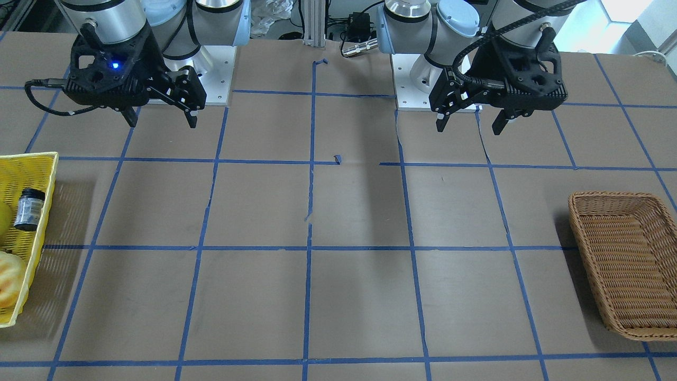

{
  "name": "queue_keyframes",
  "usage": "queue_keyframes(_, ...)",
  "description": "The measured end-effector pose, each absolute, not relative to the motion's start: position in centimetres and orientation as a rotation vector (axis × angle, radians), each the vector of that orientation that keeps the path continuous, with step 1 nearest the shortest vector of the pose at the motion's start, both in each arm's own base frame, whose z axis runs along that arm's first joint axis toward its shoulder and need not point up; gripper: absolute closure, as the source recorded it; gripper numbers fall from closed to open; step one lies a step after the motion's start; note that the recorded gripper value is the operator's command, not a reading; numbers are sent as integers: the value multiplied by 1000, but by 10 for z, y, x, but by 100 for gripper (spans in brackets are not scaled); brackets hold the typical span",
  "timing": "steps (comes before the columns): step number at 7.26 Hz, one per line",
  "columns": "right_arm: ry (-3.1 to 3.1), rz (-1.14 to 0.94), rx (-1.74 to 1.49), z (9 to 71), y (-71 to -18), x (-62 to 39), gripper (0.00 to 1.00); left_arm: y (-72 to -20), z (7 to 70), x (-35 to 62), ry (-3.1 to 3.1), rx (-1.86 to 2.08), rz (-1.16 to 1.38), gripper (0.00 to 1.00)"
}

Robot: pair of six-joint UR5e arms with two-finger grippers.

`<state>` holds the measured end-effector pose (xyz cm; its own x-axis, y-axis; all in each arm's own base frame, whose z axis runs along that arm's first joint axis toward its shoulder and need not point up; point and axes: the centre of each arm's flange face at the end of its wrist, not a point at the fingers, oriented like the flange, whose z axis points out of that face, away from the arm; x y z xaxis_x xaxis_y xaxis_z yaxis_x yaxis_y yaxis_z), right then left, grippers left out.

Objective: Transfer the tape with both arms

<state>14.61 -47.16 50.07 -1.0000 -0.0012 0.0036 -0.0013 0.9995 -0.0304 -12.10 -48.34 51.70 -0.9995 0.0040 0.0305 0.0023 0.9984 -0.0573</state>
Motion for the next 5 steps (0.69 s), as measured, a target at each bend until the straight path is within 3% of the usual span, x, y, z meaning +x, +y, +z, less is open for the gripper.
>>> queue_keyframes(5,-3103,-28,-9,474,-491,133,0,-484,519,-121,-3112,-7,93,0)
